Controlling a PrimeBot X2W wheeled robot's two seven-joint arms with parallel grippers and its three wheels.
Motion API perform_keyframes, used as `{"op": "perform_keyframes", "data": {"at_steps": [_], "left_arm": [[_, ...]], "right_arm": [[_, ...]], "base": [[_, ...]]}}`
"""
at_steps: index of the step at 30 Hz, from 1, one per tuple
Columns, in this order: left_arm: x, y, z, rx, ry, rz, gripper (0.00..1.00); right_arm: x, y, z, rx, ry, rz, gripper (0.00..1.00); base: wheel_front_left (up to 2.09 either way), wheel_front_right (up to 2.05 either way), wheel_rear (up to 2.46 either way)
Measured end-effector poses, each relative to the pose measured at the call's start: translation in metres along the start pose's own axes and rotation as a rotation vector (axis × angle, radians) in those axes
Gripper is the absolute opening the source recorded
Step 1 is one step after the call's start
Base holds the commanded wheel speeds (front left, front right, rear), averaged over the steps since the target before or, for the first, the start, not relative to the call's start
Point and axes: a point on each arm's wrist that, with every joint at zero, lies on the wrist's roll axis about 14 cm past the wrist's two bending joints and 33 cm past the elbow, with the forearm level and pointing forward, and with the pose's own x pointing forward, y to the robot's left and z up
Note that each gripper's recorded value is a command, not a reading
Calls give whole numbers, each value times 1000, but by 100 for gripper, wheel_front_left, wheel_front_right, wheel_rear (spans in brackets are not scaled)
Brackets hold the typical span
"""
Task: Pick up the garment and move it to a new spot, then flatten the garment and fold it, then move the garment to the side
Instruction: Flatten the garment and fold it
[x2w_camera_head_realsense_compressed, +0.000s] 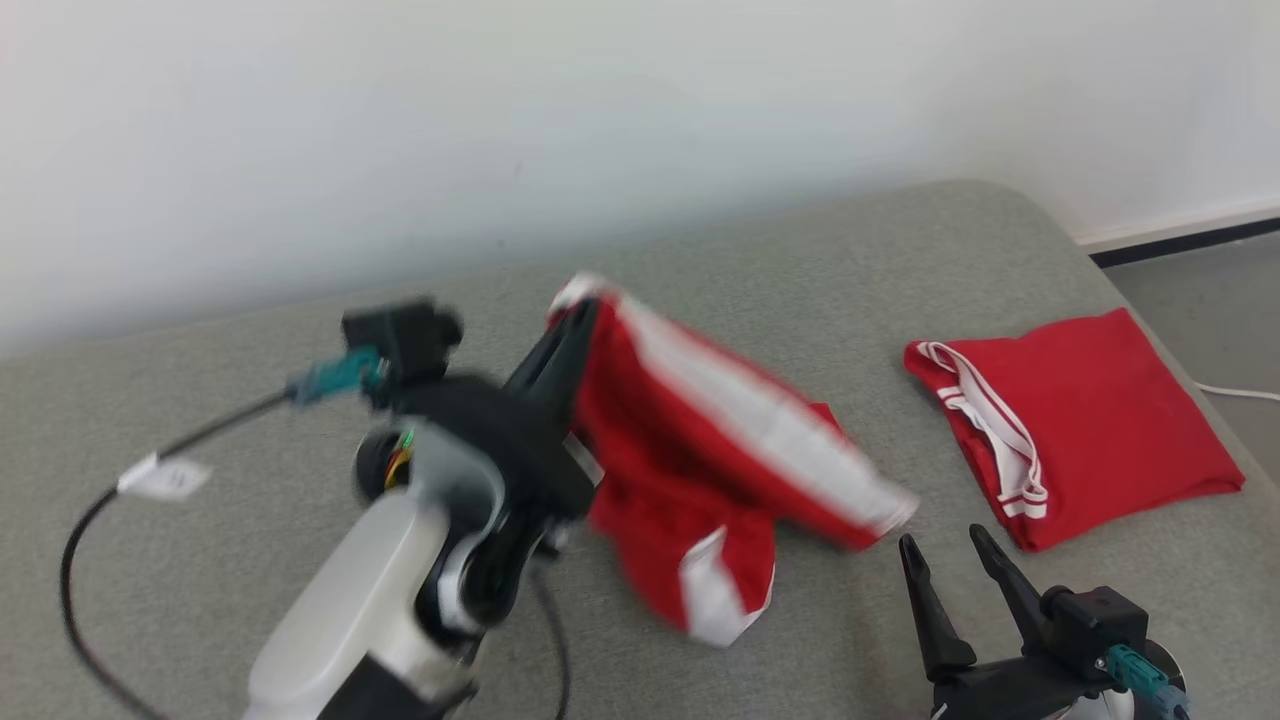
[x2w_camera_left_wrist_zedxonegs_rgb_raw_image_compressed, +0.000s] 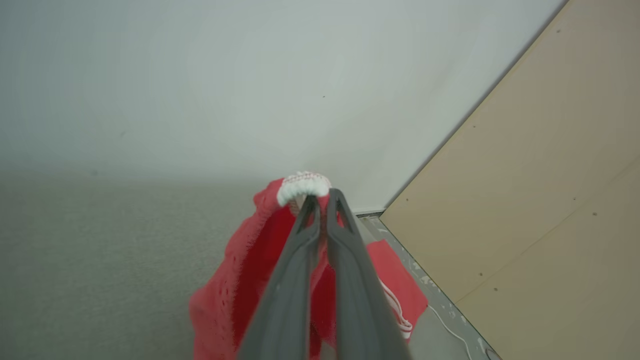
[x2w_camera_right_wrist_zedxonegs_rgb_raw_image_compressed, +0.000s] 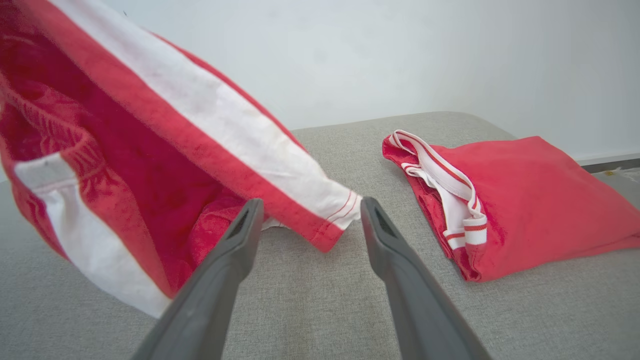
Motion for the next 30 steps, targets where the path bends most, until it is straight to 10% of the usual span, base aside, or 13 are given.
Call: {"op": "perform_keyframes", "data": {"at_steps": [9, 24, 25, 26, 30], "left_arm": [[-102, 139, -80, -47, 181, 461, 0], [-160, 177, -103, -104, 148, 623, 0], [-161, 177, -101, -91, 139, 623, 15], [-161, 178, -100, -74, 133, 622, 89], [-165, 177, -100, -59, 109, 622, 100]], "right_arm": [[15, 20, 0, -10, 8, 67, 100], [21, 31, 1, -17, 15, 106, 100], [20, 31, 1, -17, 14, 106, 100], [20, 31, 1, -16, 14, 106, 100], [20, 31, 3, -15, 10, 103, 100]], "base": [[0, 0, 0], [0, 0, 0], [0, 0, 0], [0, 0, 0], [0, 0, 0]]}}
